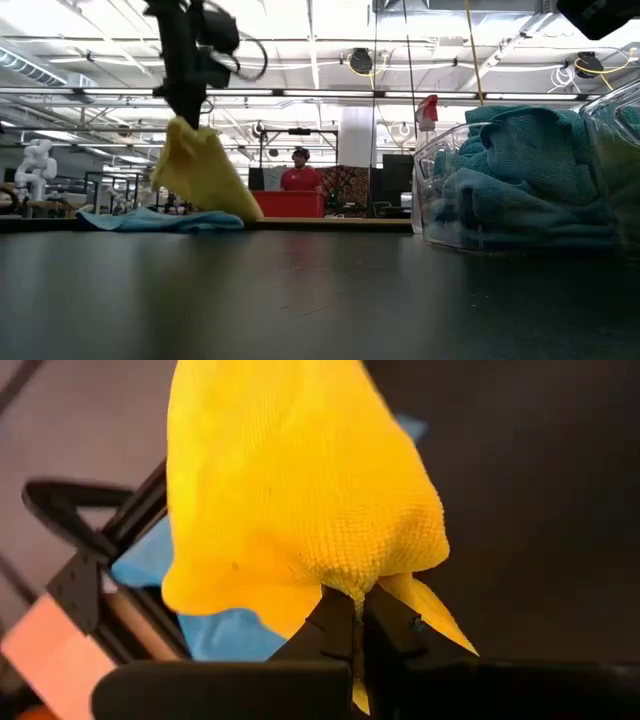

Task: Sort microfiber towel by color & place in baskets
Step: Put the yellow towel into the bottom transparent bin

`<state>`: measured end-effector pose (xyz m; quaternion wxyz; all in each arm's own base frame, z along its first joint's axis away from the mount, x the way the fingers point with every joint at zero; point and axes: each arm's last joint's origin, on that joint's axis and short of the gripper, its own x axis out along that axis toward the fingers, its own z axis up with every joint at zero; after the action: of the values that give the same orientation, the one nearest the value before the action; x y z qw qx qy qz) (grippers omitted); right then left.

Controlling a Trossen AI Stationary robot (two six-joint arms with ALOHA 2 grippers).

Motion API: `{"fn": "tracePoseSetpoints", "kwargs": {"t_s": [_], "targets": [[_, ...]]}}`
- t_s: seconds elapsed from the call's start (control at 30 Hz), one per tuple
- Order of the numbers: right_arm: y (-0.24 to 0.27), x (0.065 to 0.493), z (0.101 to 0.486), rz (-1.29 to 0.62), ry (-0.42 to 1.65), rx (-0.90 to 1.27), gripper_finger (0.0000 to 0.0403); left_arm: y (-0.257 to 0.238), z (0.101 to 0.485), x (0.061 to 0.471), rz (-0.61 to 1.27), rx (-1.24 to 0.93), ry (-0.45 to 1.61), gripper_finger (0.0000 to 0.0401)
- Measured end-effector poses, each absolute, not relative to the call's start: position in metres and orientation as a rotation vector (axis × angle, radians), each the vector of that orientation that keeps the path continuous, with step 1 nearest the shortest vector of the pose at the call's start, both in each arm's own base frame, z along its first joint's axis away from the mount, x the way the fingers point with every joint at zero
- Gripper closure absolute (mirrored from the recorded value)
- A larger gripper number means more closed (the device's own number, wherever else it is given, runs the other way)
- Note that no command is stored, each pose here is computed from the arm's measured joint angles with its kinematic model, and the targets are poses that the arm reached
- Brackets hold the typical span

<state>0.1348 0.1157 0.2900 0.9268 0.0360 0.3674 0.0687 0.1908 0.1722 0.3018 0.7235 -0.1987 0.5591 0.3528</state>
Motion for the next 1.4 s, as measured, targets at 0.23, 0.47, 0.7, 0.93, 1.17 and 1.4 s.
{"fn": "tracePoseSetpoints", "kwargs": {"t_s": [0.23, 0.47, 0.7, 0.93, 1.17, 1.4], "targets": [[0.121, 0.142, 0.293, 0.139, 0.675, 0.059, 0.0302, 0.121, 0.334, 0.201, 0.66, -0.335, 1.042, 0.0398], [0.133, 0.159, 0.29, 0.076, 0.573, -0.05, 0.0302, 0.075, 0.353, 0.227, 0.47, -0.215, 0.833, 0.0399], [0.147, 0.177, 0.281, 0.073, 0.544, -0.116, 0.0302, 0.034, 0.356, 0.244, 0.303, -0.139, 0.779, 0.0399], [0.153, 0.186, 0.272, 0.088, 0.568, -0.144, 0.0302, 0.001, 0.354, 0.249, 0.183, -0.111, 0.786, 0.0399], [0.157, 0.191, 0.273, 0.104, 0.521, -0.164, 0.0296, -0.021, 0.348, 0.275, 0.093, -0.073, 0.706, 0.0399], [0.155, 0.19, 0.272, 0.071, 0.531, -0.182, 0.0241, -0.038, 0.341, 0.307, 0.013, 0.008, 0.582, 0.04]]}}
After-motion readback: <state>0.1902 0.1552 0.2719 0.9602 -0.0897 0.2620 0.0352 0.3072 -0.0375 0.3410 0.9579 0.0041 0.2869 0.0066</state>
